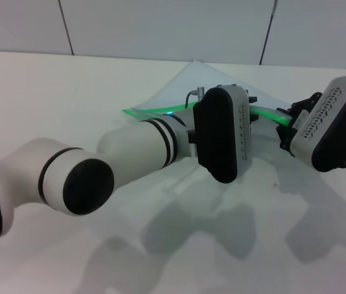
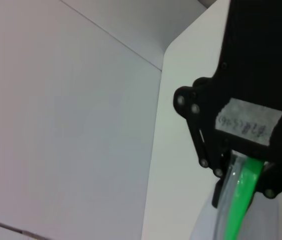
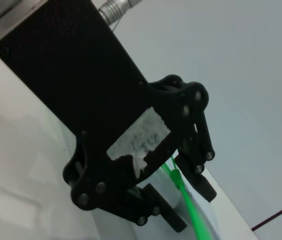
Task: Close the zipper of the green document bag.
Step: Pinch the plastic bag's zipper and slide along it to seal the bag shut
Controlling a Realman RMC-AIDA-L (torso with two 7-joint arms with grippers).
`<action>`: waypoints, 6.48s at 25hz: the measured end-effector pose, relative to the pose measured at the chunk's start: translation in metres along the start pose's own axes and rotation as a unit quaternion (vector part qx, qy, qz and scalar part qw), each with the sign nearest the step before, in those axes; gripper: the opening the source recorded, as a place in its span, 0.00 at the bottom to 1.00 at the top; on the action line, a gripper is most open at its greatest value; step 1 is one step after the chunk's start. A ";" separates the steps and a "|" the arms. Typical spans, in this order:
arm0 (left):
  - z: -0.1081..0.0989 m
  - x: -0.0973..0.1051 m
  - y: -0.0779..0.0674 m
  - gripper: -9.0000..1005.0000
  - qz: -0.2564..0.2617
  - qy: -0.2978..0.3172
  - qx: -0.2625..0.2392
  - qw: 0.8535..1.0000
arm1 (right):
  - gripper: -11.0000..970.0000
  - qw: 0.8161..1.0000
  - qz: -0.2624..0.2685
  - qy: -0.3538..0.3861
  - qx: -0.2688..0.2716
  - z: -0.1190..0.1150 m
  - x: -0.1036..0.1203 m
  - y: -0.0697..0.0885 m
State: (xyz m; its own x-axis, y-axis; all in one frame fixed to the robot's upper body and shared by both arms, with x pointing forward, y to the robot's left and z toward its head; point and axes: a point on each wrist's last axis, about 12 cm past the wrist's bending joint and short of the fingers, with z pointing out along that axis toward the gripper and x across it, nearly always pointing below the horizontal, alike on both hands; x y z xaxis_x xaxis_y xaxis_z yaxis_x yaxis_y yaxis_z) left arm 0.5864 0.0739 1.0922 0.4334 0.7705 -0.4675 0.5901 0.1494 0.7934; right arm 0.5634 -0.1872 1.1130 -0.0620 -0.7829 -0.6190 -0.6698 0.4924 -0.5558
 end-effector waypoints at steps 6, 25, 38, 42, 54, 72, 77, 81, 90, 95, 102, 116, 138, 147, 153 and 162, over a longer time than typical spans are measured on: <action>0.004 0.002 0.004 0.30 -0.013 0.004 -0.002 1.000 | 0.06 1.000 0.000 -0.001 0.000 0.000 -0.001 0.000; 0.006 -0.002 0.000 0.23 0.004 -0.002 0.000 1.000 | 0.06 1.000 -0.001 -0.004 0.000 0.001 -0.004 0.000; 0.007 -0.003 -0.003 0.18 0.009 -0.004 -0.002 1.000 | 0.07 1.000 -0.002 -0.006 0.000 0.001 -0.005 0.000; 0.007 -0.003 -0.003 0.16 0.009 -0.003 -0.002 1.000 | 0.07 1.000 -0.002 -0.006 0.000 0.001 -0.005 -0.001; 0.005 0.005 -0.006 0.13 0.003 0.005 -0.017 1.000 | 0.07 1.000 -0.001 -0.008 0.002 0.001 -0.005 0.000; -0.001 0.021 -0.009 0.10 -0.021 0.025 -0.032 0.999 | 0.07 1.000 0.005 -0.008 0.013 -0.001 -0.002 -0.004; -0.005 0.029 -0.011 0.10 -0.030 0.036 -0.040 0.998 | 0.08 1.000 0.010 -0.006 0.018 -0.002 0.001 -0.007; -0.008 0.034 -0.012 0.10 -0.036 0.043 -0.046 0.997 | 0.08 1.000 0.014 -0.004 0.022 -0.004 0.003 -0.009; -0.005 0.029 -0.007 0.11 -0.036 0.037 -0.051 0.997 | 0.08 1.000 0.012 -0.006 0.020 -0.003 0.002 -0.008; -0.002 0.023 -0.003 0.11 -0.029 0.027 -0.051 0.998 | 0.08 1.000 0.011 -0.005 0.019 -0.002 0.002 -0.007; 0.001 0.015 0.000 0.26 -0.015 0.015 -0.059 0.998 | 0.08 1.000 0.009 -0.005 0.017 -0.001 0.001 -0.007; 0.001 0.009 -0.008 0.37 0.000 0.005 -0.046 0.999 | 0.09 1.000 0.007 -0.003 0.014 0.001 0.001 -0.007; 0.002 0.001 -0.008 0.16 0.003 -0.012 -0.063 0.998 | 0.09 1.000 0.005 -0.008 0.013 0.001 -0.002 -0.005; 0.003 0.002 -0.007 0.16 0.007 -0.012 -0.064 0.998 | 0.09 1.000 0.003 -0.010 0.013 0.001 -0.004 -0.005; 0.004 0.004 -0.006 0.16 0.011 -0.007 -0.062 0.998 | 0.10 1.000 0.001 -0.013 0.011 0.001 -0.006 -0.004; 0.005 0.004 -0.007 0.26 0.016 -0.007 -0.062 0.998 | 0.10 1.000 -0.001 -0.017 0.011 0.000 -0.009 -0.004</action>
State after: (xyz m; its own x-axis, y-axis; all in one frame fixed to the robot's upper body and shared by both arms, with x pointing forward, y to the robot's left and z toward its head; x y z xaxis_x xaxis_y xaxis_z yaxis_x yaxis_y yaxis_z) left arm 0.5876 0.0735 1.0831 0.4602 0.7677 -0.4460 0.4875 0.2013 0.8496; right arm 0.5666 -0.1822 1.1205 -0.0345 -0.7709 -0.6361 -0.6528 0.4993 -0.5697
